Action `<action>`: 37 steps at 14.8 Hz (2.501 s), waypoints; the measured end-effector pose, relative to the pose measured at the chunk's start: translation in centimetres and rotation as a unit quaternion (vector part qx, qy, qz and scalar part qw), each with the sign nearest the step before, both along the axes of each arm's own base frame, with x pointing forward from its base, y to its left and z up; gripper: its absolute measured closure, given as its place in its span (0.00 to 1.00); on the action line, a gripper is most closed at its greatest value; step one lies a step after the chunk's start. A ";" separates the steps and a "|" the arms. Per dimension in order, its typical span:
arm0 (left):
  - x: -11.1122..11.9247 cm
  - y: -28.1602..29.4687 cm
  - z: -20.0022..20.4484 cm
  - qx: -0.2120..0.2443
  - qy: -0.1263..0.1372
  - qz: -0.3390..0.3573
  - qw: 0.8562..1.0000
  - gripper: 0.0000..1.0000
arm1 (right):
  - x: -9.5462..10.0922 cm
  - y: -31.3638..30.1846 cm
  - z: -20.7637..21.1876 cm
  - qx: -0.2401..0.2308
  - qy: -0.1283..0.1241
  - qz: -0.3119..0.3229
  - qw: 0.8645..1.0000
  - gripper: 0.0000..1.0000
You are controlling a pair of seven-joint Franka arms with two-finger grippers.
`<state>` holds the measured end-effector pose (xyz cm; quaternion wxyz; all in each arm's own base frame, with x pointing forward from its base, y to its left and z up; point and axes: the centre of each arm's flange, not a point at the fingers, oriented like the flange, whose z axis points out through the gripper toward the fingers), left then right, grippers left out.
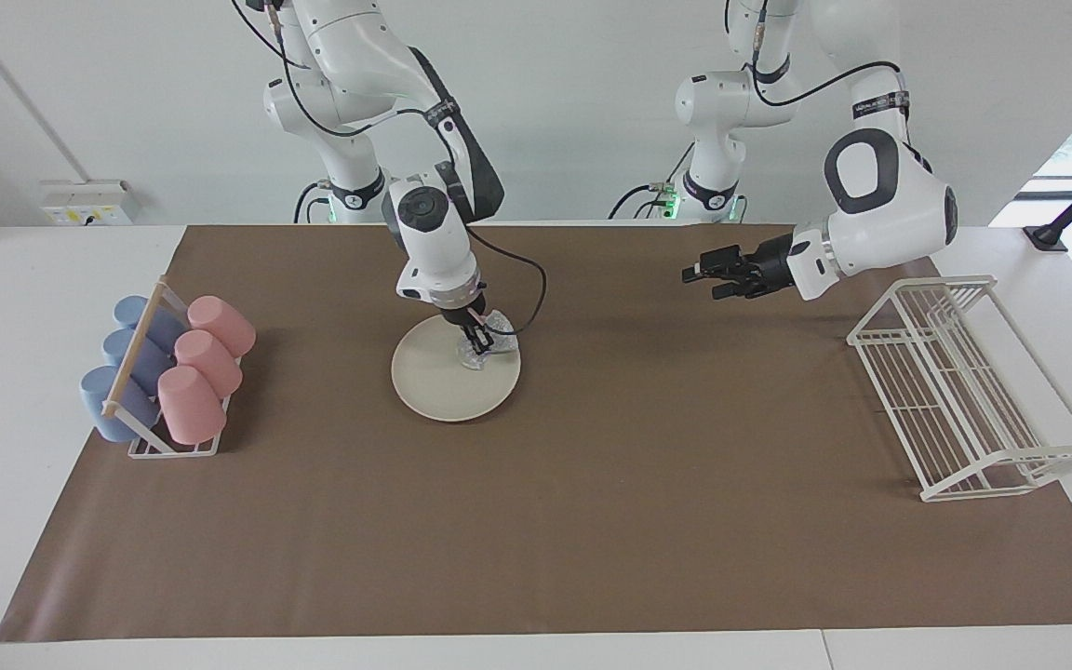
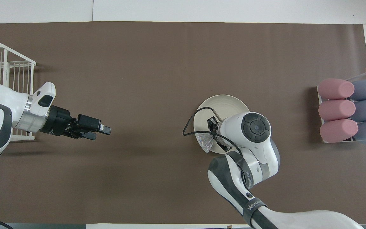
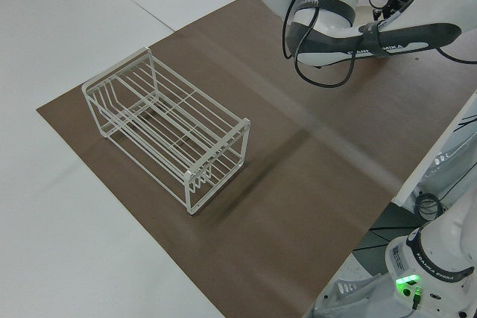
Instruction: Wipe plate with sponge
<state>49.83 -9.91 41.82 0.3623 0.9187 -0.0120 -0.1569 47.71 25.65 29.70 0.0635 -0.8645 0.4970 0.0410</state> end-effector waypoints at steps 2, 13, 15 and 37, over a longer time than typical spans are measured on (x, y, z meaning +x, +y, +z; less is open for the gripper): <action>0.0 0.0 0.0 0.000 0.000 0.000 1.000 0.00 | 0.7 -1.3 0.0 0.000 -0.005 0.019 1.000 0.90; 0.0 0.0 0.0 0.001 -0.001 0.001 1.000 0.00 | 4.1 -10.0 -0.1 -0.001 -0.030 0.108 0.994 0.90; 0.0 0.0 0.0 0.001 -0.001 0.001 1.000 0.00 | 3.7 -8.8 -0.1 -0.001 -0.026 0.087 0.996 0.90; 0.3 -1.0 0.3 -0.098 -0.025 0.023 0.995 0.00 | 1.0 12.6 17.2 0.007 0.014 -0.175 0.984 0.90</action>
